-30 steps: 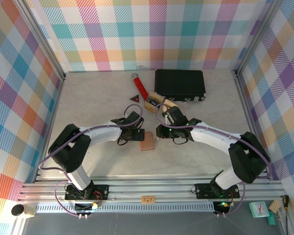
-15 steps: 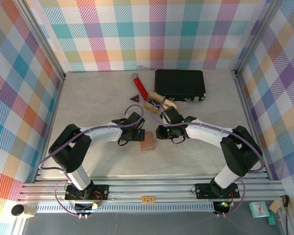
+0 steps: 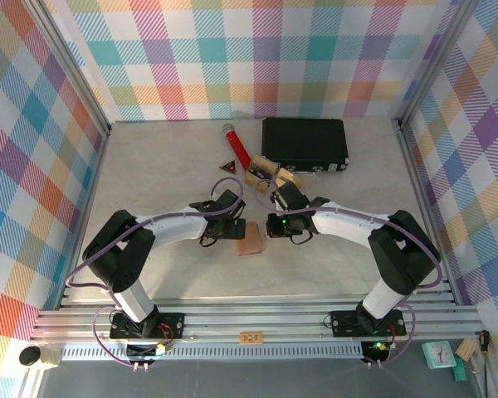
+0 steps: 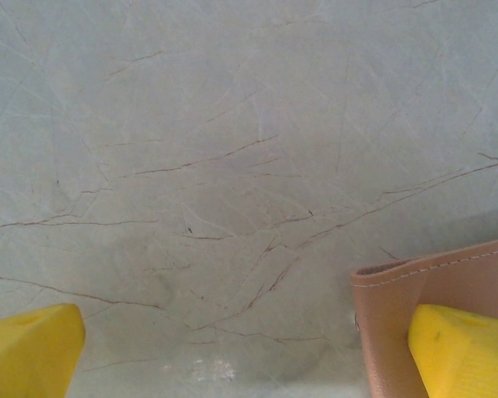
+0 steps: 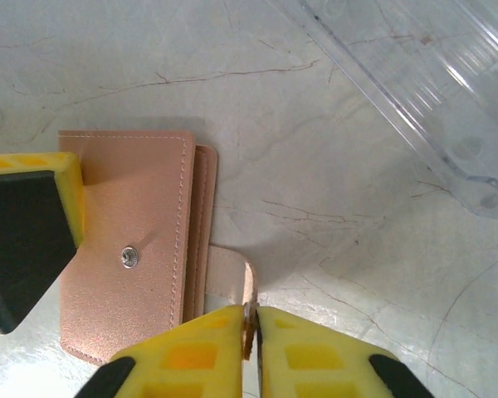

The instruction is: Put the credit cards into the card holder

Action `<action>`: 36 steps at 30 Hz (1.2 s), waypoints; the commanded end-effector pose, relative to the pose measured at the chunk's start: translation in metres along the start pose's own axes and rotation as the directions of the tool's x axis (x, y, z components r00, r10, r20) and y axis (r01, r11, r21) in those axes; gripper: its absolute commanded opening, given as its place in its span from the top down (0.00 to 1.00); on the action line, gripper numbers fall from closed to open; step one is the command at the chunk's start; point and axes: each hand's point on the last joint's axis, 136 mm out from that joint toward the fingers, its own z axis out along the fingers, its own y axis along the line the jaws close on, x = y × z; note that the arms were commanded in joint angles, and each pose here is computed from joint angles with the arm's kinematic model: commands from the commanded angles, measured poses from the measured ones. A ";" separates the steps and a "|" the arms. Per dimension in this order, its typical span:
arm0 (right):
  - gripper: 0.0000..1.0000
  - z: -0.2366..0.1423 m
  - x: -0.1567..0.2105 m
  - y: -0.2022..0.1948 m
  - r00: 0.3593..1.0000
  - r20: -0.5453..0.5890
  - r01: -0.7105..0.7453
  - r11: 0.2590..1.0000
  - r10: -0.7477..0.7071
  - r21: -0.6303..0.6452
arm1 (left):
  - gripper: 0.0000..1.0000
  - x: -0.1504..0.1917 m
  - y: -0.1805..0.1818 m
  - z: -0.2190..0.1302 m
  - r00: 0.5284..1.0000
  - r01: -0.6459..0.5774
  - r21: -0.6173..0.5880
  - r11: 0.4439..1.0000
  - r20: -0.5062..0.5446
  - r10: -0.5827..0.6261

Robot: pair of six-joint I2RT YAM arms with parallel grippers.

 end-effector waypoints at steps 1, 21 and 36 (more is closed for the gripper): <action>0.91 -0.001 -0.004 0.004 1.000 0.005 0.007 1.000 -0.007 -0.018 | 0.00 0.021 0.015 0.011 0.998 -0.032 -0.072 0.997 -0.060 0.027; 0.92 -0.009 -0.004 0.008 1.000 0.018 0.013 0.999 -0.013 -0.040 | 0.00 0.022 0.013 0.011 0.998 -0.028 -0.065 0.997 -0.059 0.025; 0.84 -0.001 -0.002 0.005 1.000 0.000 0.008 0.999 -0.008 -0.034 | 0.00 0.021 0.012 0.012 0.998 -0.028 -0.064 0.998 -0.059 0.024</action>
